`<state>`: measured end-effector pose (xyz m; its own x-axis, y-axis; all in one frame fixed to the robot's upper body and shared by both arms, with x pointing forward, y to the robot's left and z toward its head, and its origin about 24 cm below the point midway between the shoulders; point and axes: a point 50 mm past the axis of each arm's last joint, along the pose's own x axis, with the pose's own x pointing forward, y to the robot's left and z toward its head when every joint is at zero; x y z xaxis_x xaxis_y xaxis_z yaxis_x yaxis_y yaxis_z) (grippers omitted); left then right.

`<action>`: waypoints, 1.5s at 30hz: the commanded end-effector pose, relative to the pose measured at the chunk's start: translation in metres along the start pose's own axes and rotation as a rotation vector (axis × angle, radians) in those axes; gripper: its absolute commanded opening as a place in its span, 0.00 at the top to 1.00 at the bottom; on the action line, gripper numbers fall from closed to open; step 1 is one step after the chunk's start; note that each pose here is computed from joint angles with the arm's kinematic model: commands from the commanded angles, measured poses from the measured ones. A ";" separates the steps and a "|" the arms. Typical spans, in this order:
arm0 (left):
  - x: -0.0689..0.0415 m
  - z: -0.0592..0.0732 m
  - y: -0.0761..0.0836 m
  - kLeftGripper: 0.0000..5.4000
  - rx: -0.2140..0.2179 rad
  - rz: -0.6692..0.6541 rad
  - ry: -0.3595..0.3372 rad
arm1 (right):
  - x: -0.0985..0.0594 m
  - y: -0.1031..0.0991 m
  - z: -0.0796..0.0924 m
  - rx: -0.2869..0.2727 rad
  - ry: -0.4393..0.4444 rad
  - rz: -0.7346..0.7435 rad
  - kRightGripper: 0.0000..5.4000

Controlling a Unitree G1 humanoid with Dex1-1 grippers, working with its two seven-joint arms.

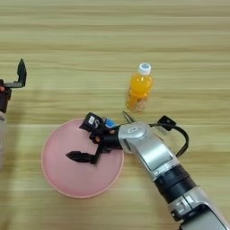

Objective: Move the objects on the table

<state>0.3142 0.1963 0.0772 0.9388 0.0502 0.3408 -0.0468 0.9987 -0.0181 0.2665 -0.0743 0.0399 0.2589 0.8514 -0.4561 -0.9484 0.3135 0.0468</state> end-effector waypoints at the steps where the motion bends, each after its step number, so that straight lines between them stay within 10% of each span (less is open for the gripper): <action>1: 0.004 0.002 -0.003 0.00 -0.007 -0.002 -0.012 | 0.002 -0.007 0.003 -0.034 0.016 -0.056 0.01; 16: 0.003 0.002 -0.004 0.00 -0.008 -0.003 -0.012 | 0.012 -0.025 0.006 -0.117 0.025 -0.203 0.01; 32: 0.003 0.002 -0.003 0.00 -0.005 -0.001 -0.013 | 0.013 -0.044 0.011 -0.083 -0.019 -0.312 0.01; 45: 0.003 0.000 -0.003 0.00 0.000 -0.003 -0.010 | -0.003 -0.027 0.056 -0.119 -0.276 -0.305 0.01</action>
<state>0.3148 0.1952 0.0767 0.9390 0.0504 0.3402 -0.0461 0.9987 -0.0207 0.3057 -0.0643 0.0770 0.5513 0.7988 -0.2408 -0.8343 0.5250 -0.1682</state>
